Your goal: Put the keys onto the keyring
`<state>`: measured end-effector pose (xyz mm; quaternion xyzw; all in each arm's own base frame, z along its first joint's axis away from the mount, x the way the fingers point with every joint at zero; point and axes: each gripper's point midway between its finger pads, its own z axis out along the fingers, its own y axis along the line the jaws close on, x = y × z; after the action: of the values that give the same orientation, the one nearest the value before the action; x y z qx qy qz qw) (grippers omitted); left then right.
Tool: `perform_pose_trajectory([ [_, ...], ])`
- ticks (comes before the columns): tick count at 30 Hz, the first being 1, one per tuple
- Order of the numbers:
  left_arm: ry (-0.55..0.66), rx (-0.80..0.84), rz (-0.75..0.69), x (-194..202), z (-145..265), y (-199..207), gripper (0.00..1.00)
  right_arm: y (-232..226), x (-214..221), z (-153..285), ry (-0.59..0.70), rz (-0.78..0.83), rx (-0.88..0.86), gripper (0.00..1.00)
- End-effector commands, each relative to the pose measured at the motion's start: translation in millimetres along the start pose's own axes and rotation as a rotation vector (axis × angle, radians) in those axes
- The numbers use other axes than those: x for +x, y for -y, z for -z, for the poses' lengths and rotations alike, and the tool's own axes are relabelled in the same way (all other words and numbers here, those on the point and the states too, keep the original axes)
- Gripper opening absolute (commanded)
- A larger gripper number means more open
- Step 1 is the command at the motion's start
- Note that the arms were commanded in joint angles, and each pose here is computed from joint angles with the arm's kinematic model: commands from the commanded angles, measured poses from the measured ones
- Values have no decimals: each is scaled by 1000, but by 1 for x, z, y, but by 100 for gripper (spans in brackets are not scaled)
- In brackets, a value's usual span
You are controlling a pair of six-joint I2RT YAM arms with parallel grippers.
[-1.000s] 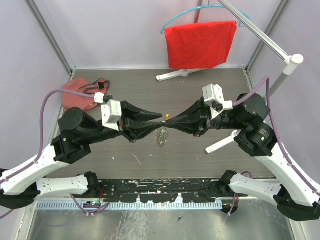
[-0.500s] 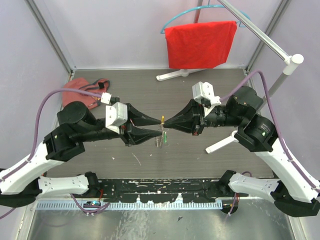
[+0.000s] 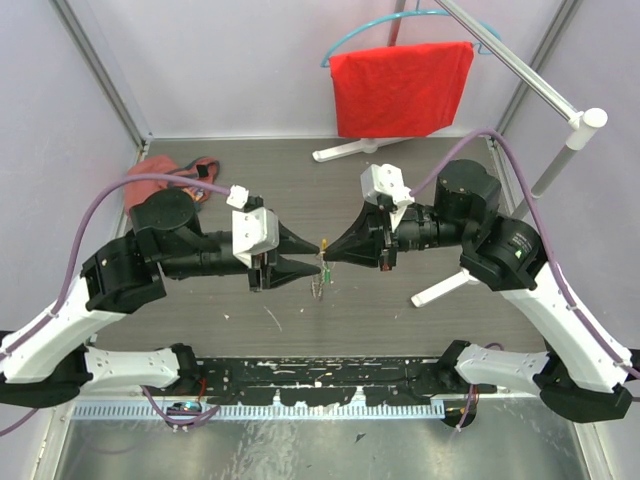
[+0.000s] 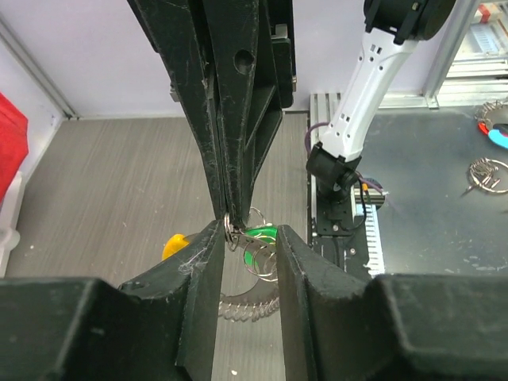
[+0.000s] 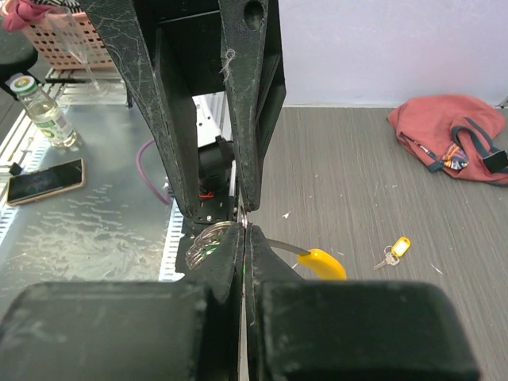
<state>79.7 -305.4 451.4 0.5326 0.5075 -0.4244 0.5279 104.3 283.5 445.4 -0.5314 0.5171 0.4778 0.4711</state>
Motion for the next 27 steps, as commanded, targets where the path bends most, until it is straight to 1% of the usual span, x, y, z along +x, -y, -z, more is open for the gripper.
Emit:
perform_pose_trajectory([
  [1, -37, 36, -10, 2, 5, 7, 38, 1, -14, 4, 24, 53, 10, 1],
  [13, -66, 27, -7, 9, -4, 2, 39, -10, -12, 4, 23, 53, -51, 1],
  [17, -65, 32, -7, 9, -5, 3, 37, -12, -12, 5, 24, 55, -57, 1],
  [25, -70, 35, -6, 10, -5, 3, 16, -12, -10, 5, 22, 54, -57, 1],
  [27, -71, 35, -6, 10, -5, 3, 14, -12, -11, 5, 23, 56, -57, 1],
])
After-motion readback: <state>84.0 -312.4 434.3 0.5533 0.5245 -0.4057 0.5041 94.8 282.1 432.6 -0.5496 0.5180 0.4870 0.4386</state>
